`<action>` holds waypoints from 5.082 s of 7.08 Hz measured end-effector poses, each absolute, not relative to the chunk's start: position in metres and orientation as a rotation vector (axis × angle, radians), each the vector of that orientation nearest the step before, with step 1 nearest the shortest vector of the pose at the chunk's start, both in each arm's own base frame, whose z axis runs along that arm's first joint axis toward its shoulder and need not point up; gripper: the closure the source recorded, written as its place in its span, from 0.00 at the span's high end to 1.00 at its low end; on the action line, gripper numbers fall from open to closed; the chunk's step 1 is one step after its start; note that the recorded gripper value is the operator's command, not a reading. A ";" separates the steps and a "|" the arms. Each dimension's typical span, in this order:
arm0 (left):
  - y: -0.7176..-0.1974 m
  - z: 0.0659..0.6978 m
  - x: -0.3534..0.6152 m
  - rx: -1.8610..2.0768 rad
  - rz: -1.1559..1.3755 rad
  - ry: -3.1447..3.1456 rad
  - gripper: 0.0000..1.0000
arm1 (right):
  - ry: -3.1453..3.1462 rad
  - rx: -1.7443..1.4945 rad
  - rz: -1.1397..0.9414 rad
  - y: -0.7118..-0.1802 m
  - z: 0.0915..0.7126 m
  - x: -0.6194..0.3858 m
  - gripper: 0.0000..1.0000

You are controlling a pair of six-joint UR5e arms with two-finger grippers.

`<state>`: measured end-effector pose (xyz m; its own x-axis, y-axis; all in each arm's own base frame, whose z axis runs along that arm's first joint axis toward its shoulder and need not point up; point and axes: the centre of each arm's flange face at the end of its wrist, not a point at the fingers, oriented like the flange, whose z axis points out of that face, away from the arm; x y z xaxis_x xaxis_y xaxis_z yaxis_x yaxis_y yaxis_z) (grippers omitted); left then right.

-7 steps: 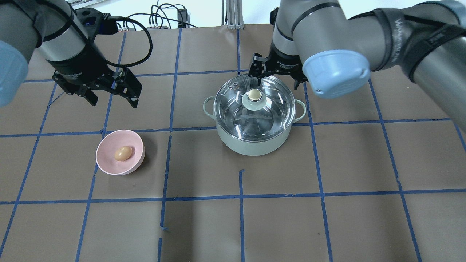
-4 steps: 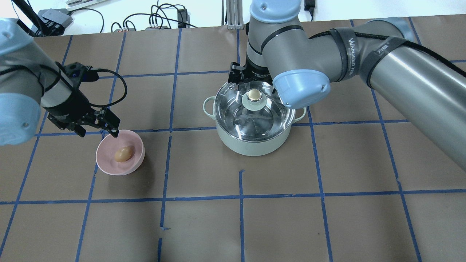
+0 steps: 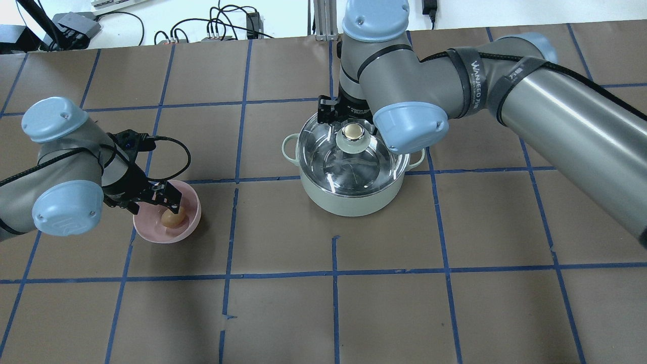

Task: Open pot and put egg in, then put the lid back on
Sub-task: 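Reach the right gripper to the lid knob while the left descends over the egg, then lift the glass lid off the pot with the right gripper and move it aside, then lower the left gripper into the pink bowl and close on the egg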

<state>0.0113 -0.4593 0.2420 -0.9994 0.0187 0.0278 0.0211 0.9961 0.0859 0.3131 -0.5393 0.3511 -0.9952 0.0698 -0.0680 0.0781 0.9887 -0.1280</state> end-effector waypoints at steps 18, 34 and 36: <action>-0.460 0.214 0.010 0.008 -0.265 -3.066 1.00 | 3.074 0.129 -0.228 -0.560 0.485 0.124 0.44; -0.480 0.199 0.015 0.010 -0.086 -3.100 0.98 | 3.077 0.100 -0.179 -0.547 0.488 0.089 0.48; -0.480 0.198 0.016 0.010 -0.089 -3.100 0.96 | 3.065 0.100 -0.177 -0.547 0.487 0.091 0.48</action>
<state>0.0155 -0.4803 0.1976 -0.9992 -0.0076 0.0403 -0.0053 0.9983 0.0573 0.0905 -0.5470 0.4869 -0.9955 0.0609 -0.0730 0.0689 0.9912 -0.1126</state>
